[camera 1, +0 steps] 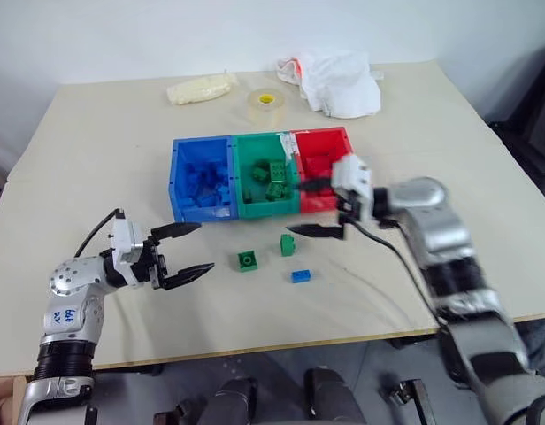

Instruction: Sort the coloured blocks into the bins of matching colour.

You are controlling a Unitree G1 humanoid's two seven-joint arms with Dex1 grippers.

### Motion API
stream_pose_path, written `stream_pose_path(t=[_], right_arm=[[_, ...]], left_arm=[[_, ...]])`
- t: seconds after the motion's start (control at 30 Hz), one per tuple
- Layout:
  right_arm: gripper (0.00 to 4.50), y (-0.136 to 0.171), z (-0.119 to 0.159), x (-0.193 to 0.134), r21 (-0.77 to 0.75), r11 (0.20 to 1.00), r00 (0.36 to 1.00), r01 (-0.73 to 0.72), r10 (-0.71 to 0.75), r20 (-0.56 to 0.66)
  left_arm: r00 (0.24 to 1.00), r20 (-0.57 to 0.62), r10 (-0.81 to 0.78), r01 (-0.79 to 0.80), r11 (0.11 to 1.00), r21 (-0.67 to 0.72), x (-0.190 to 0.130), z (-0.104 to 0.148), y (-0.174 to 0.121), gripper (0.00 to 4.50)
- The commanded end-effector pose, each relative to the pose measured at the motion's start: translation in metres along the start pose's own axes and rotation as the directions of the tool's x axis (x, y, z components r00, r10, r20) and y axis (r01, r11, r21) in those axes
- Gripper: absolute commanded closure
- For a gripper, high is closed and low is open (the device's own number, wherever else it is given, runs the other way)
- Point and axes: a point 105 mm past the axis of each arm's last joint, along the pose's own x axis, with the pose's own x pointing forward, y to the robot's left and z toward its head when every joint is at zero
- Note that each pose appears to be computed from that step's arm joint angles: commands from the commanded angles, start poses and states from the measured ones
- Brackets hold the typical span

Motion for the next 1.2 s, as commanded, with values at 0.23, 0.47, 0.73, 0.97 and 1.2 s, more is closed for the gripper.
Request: stream_pose_path(t=[0.23, 0.47, 0.73, 0.97, 1.2], right_arm=[[0.03, 0.042, -0.043, -0.089, 0.108, 0.992, 0.949, 0.068, -0.031, -0.313], [0.03, 0.049, -0.038, -0.067, 0.108, 0.994, 0.957, 0.021, 0.011, -0.291], [0.03, 0.058, -0.035, 0.01, 0.095, 0.984, 0.958, -0.153, 0.171, -0.229], [0.62, 0.056, -0.047, 0.031, 0.073, 0.976, 0.939, -0.206, 0.218, -0.265], [2.96, 0.052, -0.038, 0.033, 0.038, 0.982, 0.956, -0.185, 0.189, -0.225]], left_arm=[[1.0, -0.01, 0.008, -0.008, 1.0, 0.019, -0.012, 0.004, -0.004, 0.0], [1.0, -0.009, 0.008, -0.008, 1.0, 0.011, -0.011, 0.004, -0.01, 0.0], [1.0, 0.009, 0.004, -0.004, 1.0, -0.007, -0.006, 0.004, -0.021, 0.0], [1.0, 0.02, 0.022, -0.021, 1.0, -0.008, -0.004, 0.006, -0.028, 0.0], [0.999, 0.033, 0.033, -0.033, 0.999, -0.017, 0.0, 0.005, -0.032, 0.0]])
